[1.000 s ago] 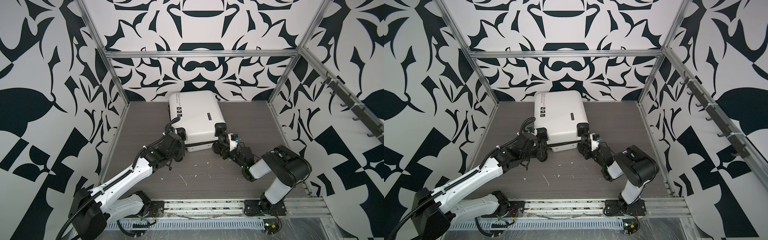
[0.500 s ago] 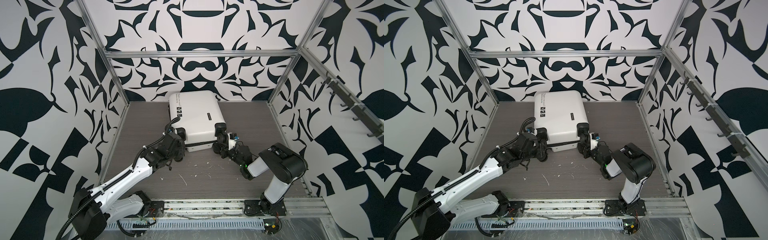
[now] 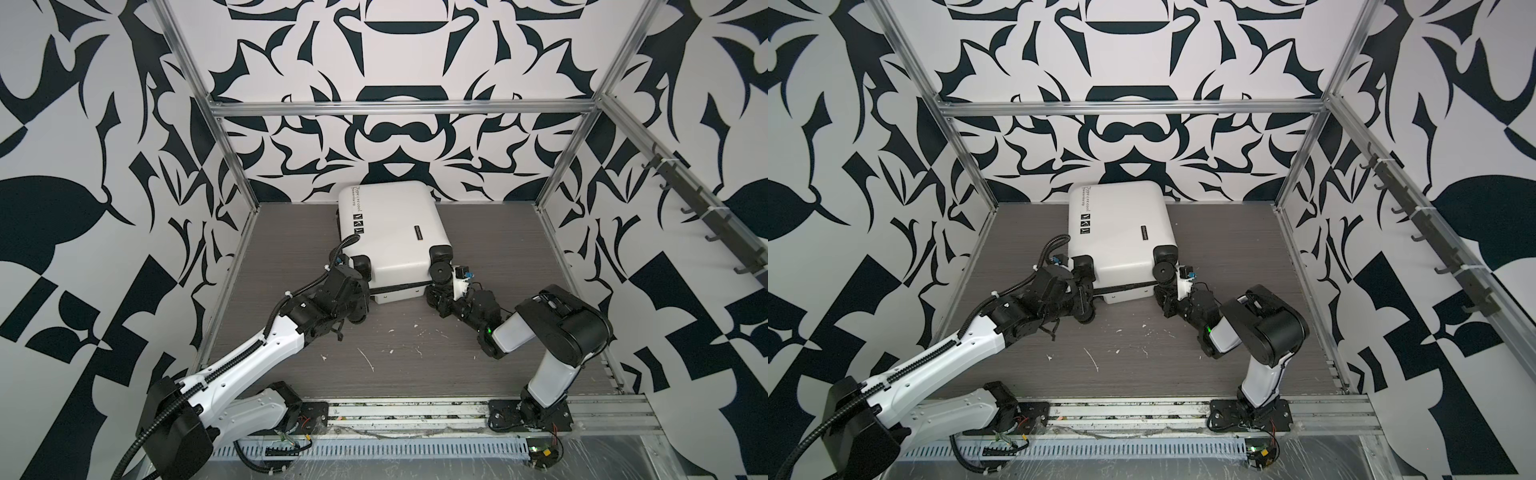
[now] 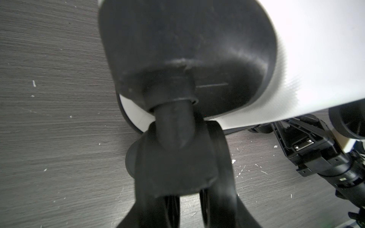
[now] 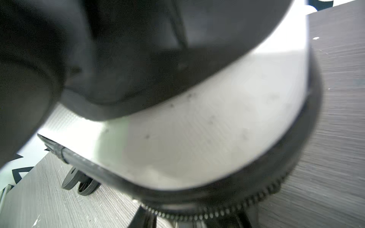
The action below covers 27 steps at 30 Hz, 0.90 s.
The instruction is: Pack the luggage
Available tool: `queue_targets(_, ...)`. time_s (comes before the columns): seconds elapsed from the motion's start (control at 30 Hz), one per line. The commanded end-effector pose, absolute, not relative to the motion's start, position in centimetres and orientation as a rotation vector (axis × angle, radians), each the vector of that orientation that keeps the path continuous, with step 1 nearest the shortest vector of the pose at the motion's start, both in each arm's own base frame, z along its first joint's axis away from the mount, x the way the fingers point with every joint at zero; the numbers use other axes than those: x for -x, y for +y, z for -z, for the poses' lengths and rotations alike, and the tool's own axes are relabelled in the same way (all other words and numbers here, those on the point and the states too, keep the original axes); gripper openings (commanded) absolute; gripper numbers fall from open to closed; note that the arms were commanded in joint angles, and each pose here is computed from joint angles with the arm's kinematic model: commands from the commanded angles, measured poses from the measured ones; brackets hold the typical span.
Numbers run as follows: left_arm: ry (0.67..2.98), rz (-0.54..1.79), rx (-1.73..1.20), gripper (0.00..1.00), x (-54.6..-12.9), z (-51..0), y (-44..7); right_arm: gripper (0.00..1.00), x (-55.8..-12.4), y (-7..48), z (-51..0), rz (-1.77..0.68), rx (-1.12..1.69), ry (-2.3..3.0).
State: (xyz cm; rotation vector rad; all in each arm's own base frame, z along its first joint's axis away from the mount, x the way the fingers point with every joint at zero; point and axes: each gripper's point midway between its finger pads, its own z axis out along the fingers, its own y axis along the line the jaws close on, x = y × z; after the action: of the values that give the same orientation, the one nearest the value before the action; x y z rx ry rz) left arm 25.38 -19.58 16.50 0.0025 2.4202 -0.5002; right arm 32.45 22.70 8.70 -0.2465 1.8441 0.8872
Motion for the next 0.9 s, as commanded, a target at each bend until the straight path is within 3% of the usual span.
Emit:
queue_targets(0.0,2.393,0.557,-0.063,0.0,-25.2,-17.4,-20.5,0.28,-32.0,24.3,-12.2,-0.924,0.328,1.706)
queue_targets(0.27,2.39,0.558,-0.057,0.0,-25.1,-17.5,-20.4,0.18,-32.8,24.2,-13.1,-0.924,0.291,1.684)
queue_targets(0.5,2.38,0.546,-0.049,0.0,-25.0,-17.7,-20.0,0.0,-32.8,24.0,-13.1,-0.927,0.271,1.689)
queue_targets(0.87,2.351,0.46,-0.032,0.0,-25.2,-18.2,-18.3,0.0,-32.3,21.8,-10.7,-0.857,0.179,1.764)
